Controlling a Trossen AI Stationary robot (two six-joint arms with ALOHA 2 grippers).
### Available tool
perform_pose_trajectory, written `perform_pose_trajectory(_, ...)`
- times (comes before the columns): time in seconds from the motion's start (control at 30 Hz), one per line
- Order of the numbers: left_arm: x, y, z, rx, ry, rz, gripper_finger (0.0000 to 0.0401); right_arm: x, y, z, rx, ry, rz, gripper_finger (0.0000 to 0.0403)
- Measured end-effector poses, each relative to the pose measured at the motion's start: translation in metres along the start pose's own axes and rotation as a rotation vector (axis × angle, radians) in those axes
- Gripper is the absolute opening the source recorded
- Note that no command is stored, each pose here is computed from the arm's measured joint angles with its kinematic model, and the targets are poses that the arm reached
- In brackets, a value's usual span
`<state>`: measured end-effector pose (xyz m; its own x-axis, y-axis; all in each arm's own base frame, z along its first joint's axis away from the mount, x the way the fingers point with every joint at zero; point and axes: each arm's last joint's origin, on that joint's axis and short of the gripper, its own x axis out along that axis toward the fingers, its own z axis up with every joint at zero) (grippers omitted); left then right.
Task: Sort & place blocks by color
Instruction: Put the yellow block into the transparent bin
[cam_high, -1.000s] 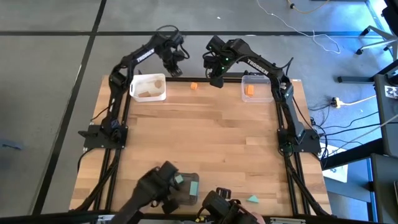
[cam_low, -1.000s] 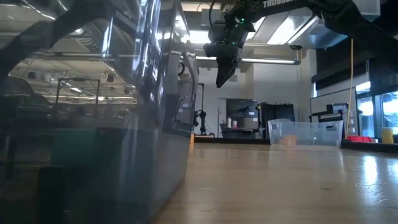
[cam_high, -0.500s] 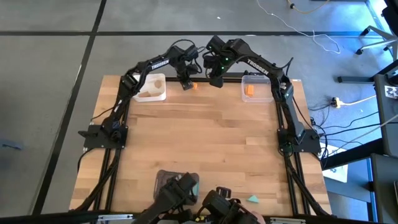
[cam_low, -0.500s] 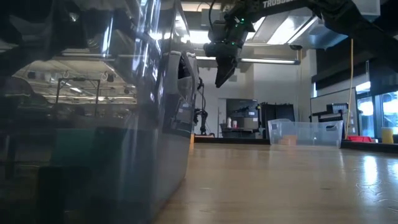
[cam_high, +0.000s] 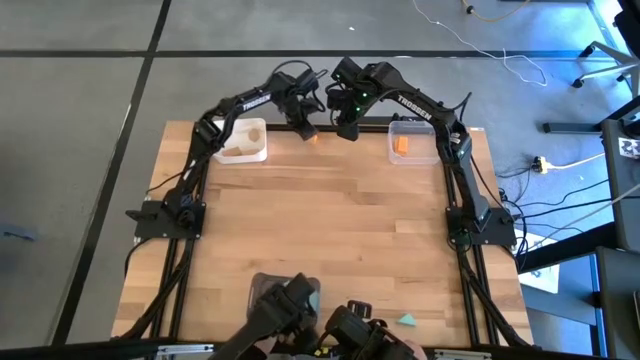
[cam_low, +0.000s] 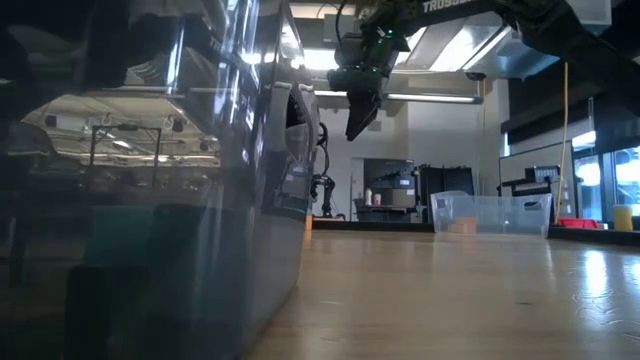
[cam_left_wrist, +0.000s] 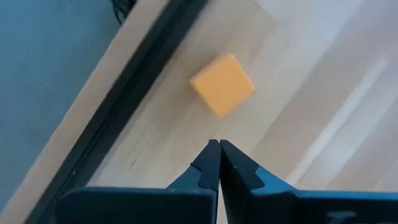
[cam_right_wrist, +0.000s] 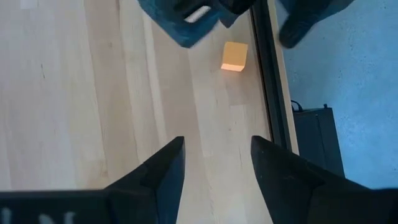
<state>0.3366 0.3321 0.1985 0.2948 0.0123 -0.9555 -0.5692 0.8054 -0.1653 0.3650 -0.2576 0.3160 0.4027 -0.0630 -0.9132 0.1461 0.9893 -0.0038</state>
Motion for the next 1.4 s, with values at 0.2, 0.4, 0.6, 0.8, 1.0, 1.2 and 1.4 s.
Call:
perform_pose_trajectory(0.2,-0.002,0.010,0.002,-0.194,-0.037,0.004,0.0000,0.000,0.000,0.000,0.000,0.001,0.001,0.0183)
perform_pose_trajectory(0.4,-0.003,0.011,0.002,-0.352,-0.040,-0.094,0.0000,0.000,0.000,0.000,0.000,0.002,0.001,0.0184)
perform_pose_trajectory(0.6,-0.004,0.003,0.010,-0.321,-0.100,-0.218,0.0000,0.000,0.000,0.000,0.001,0.003,0.001,0.0184)
perform_pose_trajectory(0.8,-0.026,-0.003,0.025,-0.263,-0.218,-0.219,0.0000,0.000,0.000,0.000,0.000,0.006,0.002,0.0184)
perform_pose_trajectory(1.0,-0.027,-0.015,0.030,-0.173,-0.240,-0.124,0.0000,0.000,0.002,-0.004,0.006,0.046,0.021,0.0184)
perform_pose_trajectory(1.2,0.000,-0.026,0.029,-0.103,-0.169,-0.051,0.0000,-0.001,0.002,-0.010,0.020,0.091,0.041,0.0184)
perform_pose_trajectory(1.4,0.008,-0.030,0.024,-0.110,-0.101,0.068,0.0000,-0.001,0.002,-0.011,0.024,0.098,0.043,0.0184)
